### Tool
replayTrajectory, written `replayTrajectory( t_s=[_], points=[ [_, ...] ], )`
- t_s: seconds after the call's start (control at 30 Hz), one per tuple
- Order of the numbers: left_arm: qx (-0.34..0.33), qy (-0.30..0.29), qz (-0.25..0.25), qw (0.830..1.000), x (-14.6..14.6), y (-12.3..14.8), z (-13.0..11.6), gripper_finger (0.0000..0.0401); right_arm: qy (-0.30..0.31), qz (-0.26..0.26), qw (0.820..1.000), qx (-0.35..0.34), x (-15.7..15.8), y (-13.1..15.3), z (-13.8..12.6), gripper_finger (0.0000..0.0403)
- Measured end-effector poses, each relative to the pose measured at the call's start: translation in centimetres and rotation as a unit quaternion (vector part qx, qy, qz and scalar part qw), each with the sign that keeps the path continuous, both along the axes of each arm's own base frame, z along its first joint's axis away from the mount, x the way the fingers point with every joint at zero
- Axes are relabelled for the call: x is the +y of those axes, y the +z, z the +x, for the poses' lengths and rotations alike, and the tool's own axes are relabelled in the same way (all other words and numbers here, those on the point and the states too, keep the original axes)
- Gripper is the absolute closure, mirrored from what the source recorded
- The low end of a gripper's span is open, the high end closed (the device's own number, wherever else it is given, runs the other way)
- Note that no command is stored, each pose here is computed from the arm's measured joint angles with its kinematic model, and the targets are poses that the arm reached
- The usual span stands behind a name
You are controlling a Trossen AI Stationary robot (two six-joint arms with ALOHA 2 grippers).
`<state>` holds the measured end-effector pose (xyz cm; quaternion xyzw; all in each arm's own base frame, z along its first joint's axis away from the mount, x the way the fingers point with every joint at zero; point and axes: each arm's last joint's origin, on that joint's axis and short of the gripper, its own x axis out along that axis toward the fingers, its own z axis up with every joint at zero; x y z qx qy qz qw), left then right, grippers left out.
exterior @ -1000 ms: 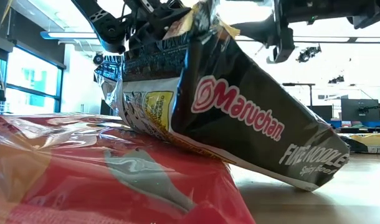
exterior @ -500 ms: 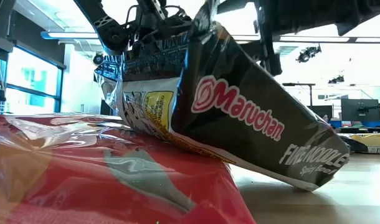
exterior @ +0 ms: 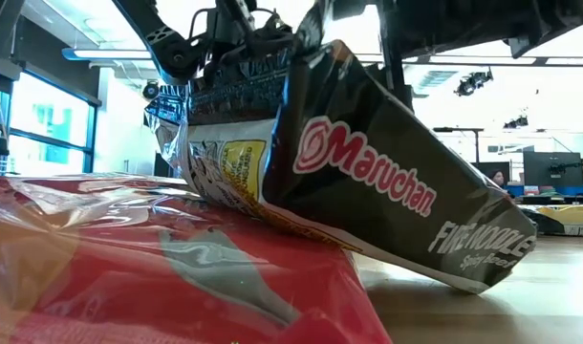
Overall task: Sort Maruchan noodles
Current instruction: Put the bottom left yellow noodle pack into the transparent bin
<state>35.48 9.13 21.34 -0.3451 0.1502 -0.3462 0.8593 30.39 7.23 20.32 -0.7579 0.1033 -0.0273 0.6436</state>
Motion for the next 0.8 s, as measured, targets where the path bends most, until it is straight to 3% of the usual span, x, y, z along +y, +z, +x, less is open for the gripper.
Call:
replayTrajectory(
  t_s=[0.13,0.3,0.53,0.8],
  points=[
    [0.015,0.008,0.014,1.0,-0.2,-1.8,-0.8,0.04,-0.085,0.062,0.994,-0.018,-0.2,-0.1,-0.2,0.0144],
    [0.072,0.035,0.054,0.995,-1.3,-4.6,-1.7,0.0376,-0.164,0.164,0.973,-0.018,-0.5,-1.1,-0.6,0.0166],
    [0.183,0.058,0.163,0.968,-3.6,-7.5,-2.7,0.0304,-0.209,0.306,0.929,0.008,-0.8,-2.9,-1.1,0.0253],
    [0.232,0.08,0.19,0.951,-5.4,-8.1,-2.6,0.0227,-0.244,0.376,0.894,0.009,-1.0,-3.4,-1.7,0.0325]
  ],
)
